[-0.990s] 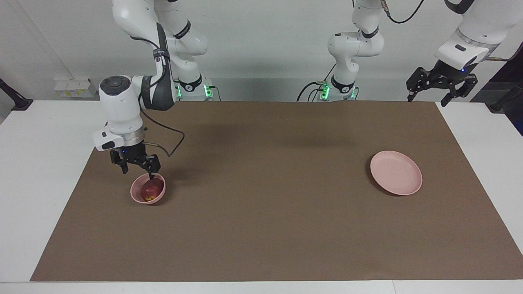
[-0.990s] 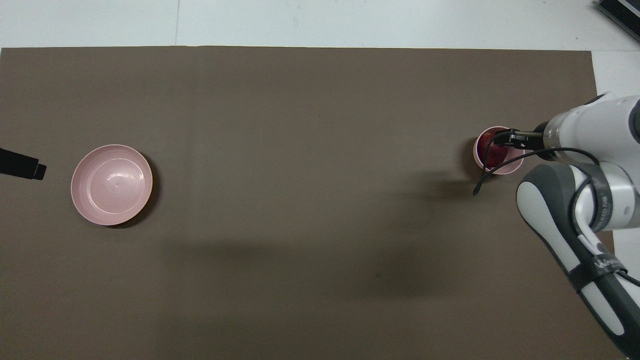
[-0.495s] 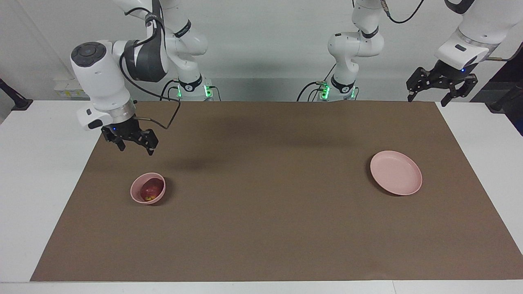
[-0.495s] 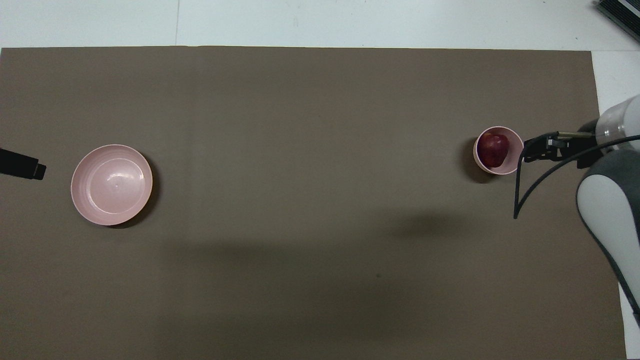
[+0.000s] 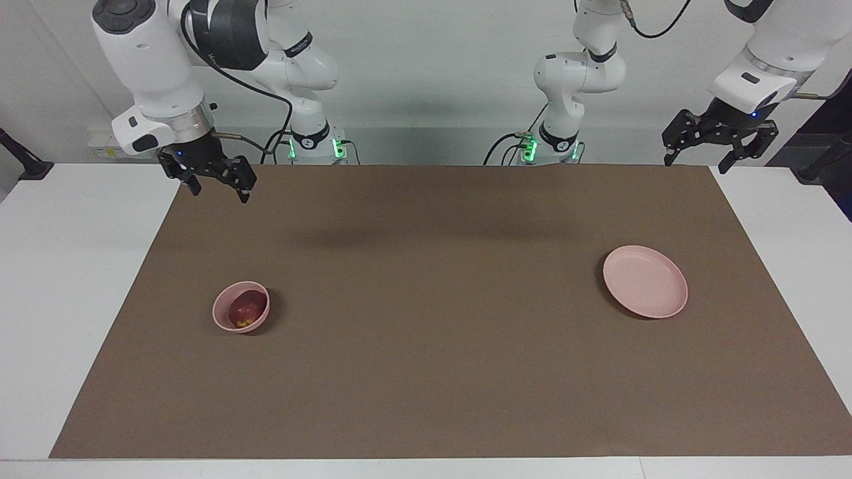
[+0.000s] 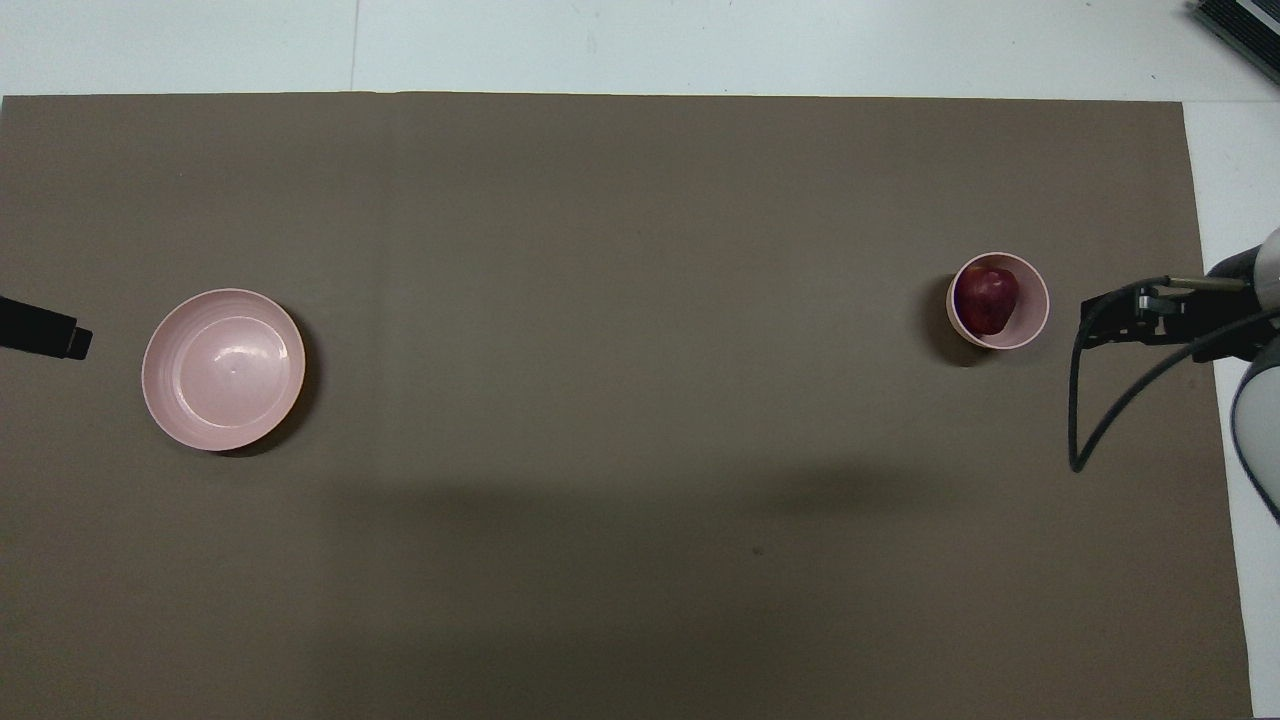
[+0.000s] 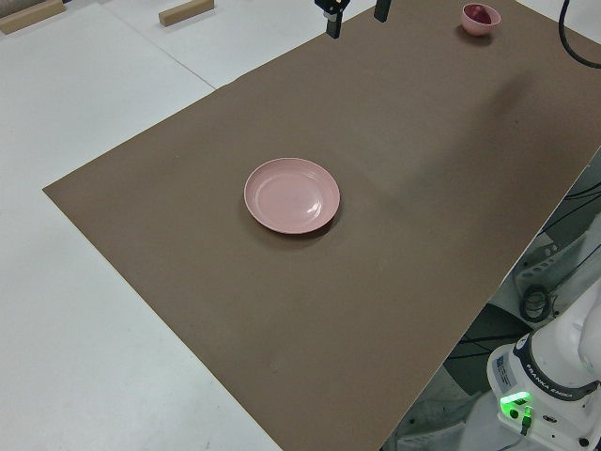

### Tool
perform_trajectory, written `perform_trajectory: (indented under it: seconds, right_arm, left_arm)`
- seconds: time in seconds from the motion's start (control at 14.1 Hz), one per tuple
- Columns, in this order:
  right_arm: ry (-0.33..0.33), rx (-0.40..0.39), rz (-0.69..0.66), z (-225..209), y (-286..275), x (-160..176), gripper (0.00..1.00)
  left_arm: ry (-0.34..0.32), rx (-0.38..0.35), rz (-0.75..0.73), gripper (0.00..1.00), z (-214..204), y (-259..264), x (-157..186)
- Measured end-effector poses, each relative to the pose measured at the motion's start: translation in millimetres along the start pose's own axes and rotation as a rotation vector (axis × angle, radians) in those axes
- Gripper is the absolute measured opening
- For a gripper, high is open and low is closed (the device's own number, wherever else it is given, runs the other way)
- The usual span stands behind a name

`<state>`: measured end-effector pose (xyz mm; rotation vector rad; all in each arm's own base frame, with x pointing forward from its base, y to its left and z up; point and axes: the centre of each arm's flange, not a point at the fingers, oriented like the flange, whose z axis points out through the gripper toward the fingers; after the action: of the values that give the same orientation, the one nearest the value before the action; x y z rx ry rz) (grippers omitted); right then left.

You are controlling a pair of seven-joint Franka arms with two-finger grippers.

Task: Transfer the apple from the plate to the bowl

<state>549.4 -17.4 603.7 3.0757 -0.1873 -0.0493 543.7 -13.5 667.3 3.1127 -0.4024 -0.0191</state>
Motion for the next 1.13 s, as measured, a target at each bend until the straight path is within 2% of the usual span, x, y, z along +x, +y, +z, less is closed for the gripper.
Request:
perform_trajectory:
  seconds: [1.13]
  right_arm:
    - [-0.052, 0.026, -0.02, -40.8, 4.5, -15.9, 1.0]
  left_arm:
    - [0.0, 0.0, -0.001, 1.0, 0.0, -0.7, -0.2]
